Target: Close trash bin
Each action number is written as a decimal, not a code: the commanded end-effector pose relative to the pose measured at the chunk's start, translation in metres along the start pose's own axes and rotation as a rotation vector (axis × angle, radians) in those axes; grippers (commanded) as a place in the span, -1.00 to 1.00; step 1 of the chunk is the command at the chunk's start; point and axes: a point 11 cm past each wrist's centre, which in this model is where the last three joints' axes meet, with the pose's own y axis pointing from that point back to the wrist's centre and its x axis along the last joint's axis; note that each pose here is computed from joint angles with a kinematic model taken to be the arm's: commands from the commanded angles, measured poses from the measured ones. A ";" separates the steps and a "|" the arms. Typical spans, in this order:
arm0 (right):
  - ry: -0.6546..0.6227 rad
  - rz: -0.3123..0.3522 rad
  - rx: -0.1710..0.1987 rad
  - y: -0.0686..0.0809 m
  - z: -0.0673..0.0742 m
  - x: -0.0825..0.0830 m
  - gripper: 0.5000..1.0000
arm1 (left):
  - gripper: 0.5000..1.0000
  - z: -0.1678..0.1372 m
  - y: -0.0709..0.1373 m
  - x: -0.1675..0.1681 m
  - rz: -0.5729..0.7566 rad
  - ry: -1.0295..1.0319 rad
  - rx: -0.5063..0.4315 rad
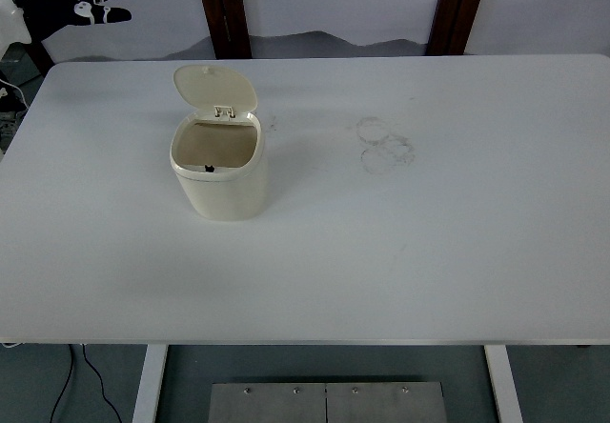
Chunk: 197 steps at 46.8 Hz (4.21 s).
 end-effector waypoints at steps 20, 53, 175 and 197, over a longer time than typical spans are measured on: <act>-0.001 -0.001 -0.001 0.000 0.000 0.000 0.97 | 1.00 0.014 -0.041 -0.061 -0.285 -0.358 0.167; -0.001 -0.001 -0.001 0.000 0.000 0.000 0.97 | 1.00 0.015 -0.049 -0.139 -0.539 -0.509 0.355; 0.000 -0.001 0.000 0.000 0.000 0.000 0.97 | 1.00 -0.025 -0.022 -0.160 -0.605 -0.610 0.606; -0.001 -0.001 0.000 0.000 0.000 0.000 0.97 | 1.00 0.019 -0.049 -0.112 -0.373 -0.349 0.427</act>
